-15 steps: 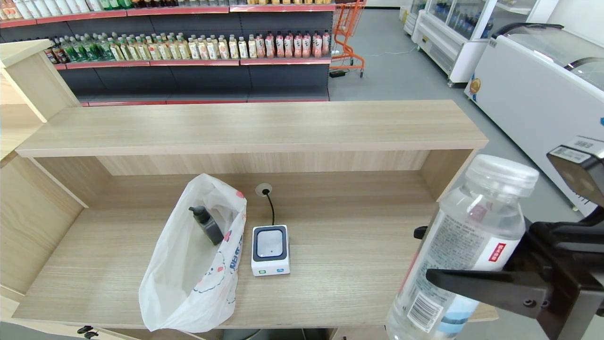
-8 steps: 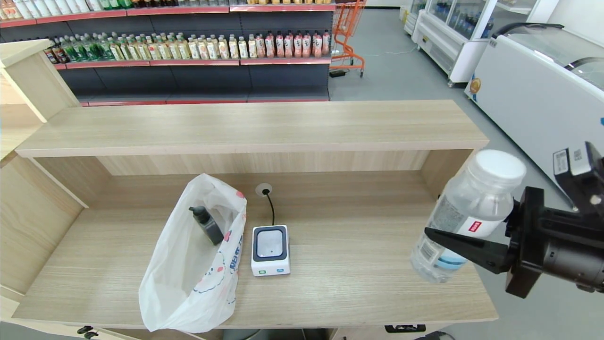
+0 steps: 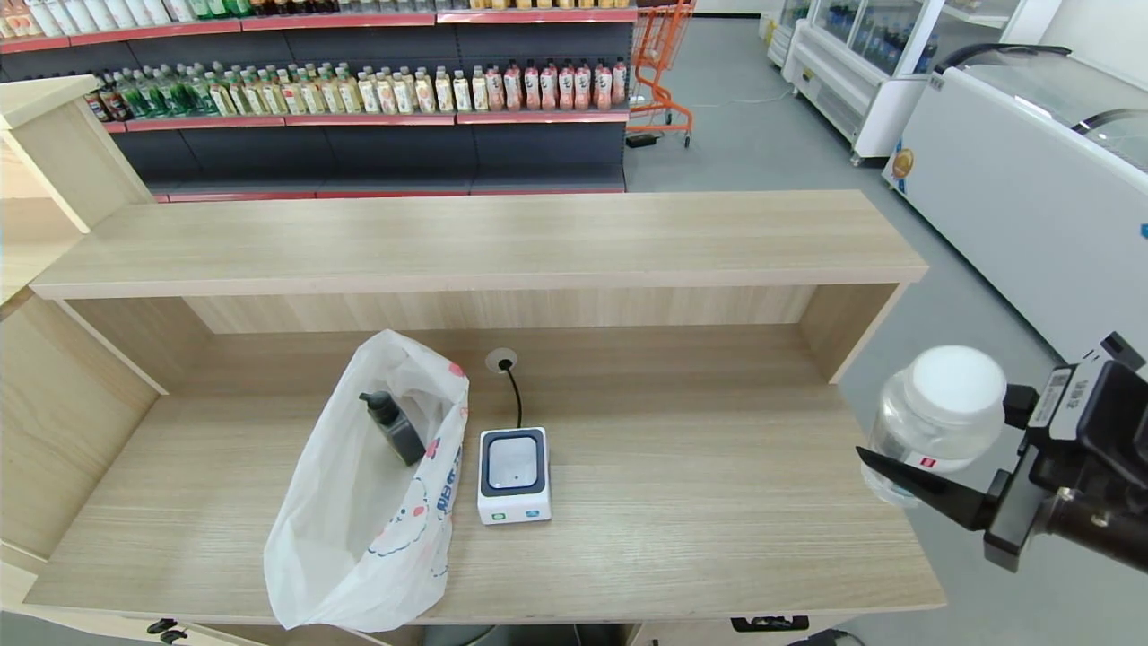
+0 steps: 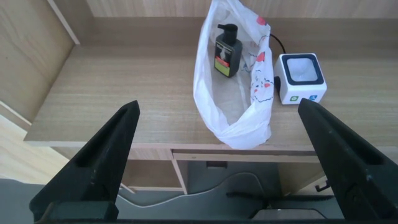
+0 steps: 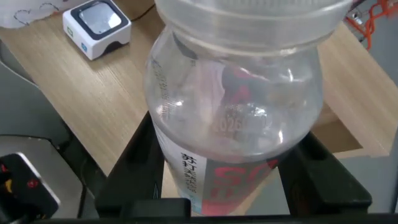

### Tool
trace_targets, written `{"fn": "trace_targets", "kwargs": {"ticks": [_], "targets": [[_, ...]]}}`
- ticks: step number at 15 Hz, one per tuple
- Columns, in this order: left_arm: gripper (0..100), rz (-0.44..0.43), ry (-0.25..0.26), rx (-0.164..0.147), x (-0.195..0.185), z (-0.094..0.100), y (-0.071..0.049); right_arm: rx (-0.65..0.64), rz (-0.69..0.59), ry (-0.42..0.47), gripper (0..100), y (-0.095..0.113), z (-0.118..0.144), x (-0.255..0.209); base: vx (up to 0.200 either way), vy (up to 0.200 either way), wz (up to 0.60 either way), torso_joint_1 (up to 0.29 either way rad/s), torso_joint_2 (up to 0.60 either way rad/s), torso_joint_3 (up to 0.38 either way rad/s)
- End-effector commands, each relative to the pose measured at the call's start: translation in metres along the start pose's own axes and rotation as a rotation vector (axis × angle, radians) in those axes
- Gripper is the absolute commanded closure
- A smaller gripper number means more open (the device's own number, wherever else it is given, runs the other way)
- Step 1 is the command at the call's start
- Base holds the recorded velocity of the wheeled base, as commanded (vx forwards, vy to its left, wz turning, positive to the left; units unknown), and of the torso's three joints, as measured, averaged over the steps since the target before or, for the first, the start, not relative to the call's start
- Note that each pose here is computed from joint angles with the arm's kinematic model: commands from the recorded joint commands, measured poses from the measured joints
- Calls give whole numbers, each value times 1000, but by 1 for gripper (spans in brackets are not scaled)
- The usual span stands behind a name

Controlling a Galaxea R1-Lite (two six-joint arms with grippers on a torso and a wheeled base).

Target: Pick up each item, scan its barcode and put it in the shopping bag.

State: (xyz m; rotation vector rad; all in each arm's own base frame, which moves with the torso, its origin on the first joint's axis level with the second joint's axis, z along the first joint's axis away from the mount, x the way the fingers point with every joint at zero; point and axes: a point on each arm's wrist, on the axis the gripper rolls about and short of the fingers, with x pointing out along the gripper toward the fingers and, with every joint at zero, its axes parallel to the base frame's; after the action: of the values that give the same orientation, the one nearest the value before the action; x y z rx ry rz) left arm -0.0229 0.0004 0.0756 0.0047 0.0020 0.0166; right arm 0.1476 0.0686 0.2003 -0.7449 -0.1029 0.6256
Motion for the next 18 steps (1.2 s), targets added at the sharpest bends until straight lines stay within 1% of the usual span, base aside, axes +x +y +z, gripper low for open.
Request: {"fn": "trace_targets", "kwargs": {"ticks": [1,4,8,13,16,18], "targets": [[0,0,0,0,0,0,0,-34,10,-15,100,-6,3,8,0,0,0,0,0,0],[0,0,1,5,0,0,0,-54,15,-12,100,-8,3,15,0,0,0,0,0,0],[0,0,0,0,0,0,0,-69,14,-11,100,-8,3,15,0,0,0,0,0,0],[0,0,0,-2,0,0,0,-80,15,-27,100,-10,5,14,0,200,0,-2,1,0],[0,0,0,-2,0,0,0,-63,27,-14,100,-22,-7,20,0,200,0,2,2,2],[0,0,0,-2,0,0,0,-46,54,-15,100,-34,-19,30,0,200,0,-2,5,0]]}}
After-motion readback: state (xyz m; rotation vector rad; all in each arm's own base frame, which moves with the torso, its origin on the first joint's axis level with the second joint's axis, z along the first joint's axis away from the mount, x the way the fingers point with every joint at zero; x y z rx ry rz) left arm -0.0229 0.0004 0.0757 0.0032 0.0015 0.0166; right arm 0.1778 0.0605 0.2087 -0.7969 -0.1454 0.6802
